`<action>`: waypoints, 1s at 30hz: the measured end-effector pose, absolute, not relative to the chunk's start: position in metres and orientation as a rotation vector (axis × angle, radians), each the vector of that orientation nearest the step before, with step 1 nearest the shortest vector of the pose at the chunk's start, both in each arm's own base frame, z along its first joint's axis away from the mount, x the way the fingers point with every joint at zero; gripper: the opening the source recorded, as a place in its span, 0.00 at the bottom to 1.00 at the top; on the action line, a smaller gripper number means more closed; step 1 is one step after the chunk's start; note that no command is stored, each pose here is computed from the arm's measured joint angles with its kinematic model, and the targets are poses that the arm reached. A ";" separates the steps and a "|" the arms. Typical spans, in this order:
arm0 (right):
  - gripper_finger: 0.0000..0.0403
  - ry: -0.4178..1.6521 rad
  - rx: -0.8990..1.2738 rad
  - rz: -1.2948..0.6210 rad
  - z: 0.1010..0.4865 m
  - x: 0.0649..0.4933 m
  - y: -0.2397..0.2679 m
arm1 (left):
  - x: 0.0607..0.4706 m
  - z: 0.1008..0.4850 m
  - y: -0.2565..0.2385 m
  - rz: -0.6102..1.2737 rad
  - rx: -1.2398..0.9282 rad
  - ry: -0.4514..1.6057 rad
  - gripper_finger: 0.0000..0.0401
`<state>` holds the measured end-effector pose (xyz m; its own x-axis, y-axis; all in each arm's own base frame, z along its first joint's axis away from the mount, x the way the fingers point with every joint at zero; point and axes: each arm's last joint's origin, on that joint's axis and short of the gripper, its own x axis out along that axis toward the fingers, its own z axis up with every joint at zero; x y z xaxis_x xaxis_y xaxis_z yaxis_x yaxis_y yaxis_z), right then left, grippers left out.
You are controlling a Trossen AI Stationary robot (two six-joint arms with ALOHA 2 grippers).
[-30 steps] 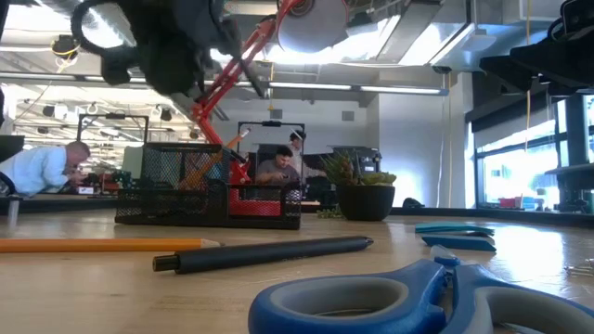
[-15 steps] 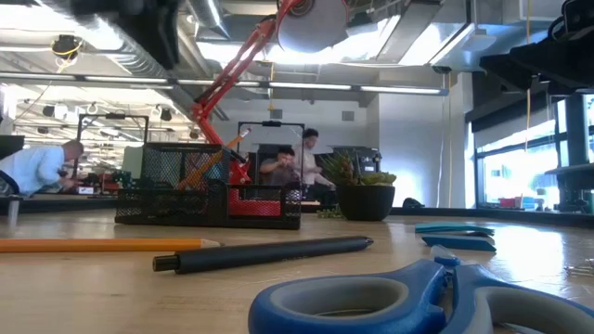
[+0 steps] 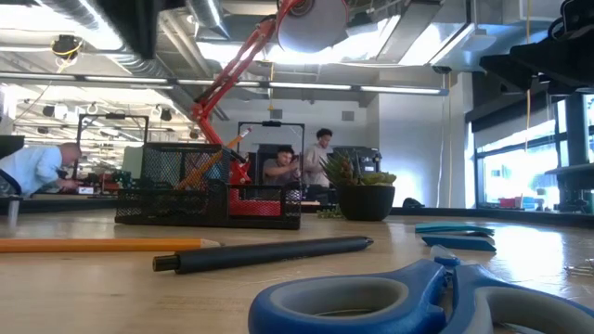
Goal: Pick and place office supplies into organizer
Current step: Put the orange pencil into the black desk organizer
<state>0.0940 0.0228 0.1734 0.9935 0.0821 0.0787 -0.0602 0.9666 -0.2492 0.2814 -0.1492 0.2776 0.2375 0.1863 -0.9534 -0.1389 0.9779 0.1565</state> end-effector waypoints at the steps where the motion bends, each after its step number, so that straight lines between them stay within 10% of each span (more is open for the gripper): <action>1: 0.60 -0.089 -0.249 0.072 0.173 0.094 0.023 | 0.282 0.273 -0.153 0.228 0.023 1.328 0.19; 17: 0.60 -0.093 -0.253 0.073 0.174 0.094 0.023 | 0.292 0.213 -0.189 0.462 -0.369 1.579 0.39; 30: 0.60 -0.116 -0.177 0.073 0.176 0.094 0.023 | 0.269 0.203 -0.218 0.570 -0.362 1.531 0.35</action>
